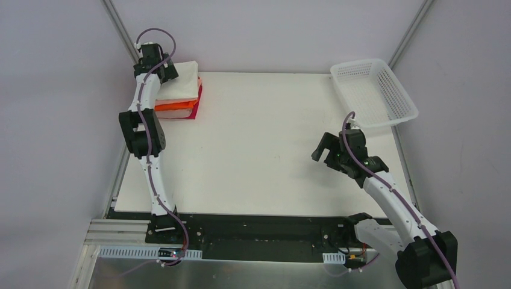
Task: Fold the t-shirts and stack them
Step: Smooth out wrinkles on the folded tshirt
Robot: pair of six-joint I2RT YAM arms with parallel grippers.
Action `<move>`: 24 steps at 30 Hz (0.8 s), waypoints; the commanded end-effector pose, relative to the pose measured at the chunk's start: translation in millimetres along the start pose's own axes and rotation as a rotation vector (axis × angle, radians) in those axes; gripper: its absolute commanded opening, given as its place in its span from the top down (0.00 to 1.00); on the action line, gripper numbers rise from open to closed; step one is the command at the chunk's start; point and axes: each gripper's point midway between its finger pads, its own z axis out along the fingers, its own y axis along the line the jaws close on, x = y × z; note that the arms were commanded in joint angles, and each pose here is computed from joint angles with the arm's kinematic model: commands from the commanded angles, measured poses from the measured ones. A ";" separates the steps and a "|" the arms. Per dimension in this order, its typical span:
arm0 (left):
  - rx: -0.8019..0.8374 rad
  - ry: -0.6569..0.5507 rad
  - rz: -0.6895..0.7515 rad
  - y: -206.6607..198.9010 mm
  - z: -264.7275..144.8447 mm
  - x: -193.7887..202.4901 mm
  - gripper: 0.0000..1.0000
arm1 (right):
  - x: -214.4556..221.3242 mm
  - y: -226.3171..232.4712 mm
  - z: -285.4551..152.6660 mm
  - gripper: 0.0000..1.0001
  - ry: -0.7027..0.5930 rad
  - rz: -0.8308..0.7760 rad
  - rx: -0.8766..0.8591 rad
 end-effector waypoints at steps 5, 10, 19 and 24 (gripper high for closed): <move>-0.087 0.048 -0.030 29.3 5.2 23.3 0.01 | -18.3 10.6 -19.1 0.01 -0.064 0.011 -0.049; -0.060 0.004 -0.046 25.9 -15.9 -3.4 0.01 | -24.3 16.7 -33.8 0.00 -0.097 0.013 -0.089; 0.092 -0.205 -0.135 12.1 -171.4 -96.3 0.01 | -42.6 15.3 -59.5 0.00 -0.201 0.086 -0.089; 0.215 0.023 -0.214 9.0 -224.8 19.5 0.01 | -45.2 2.5 -63.6 0.00 -0.273 0.158 -0.059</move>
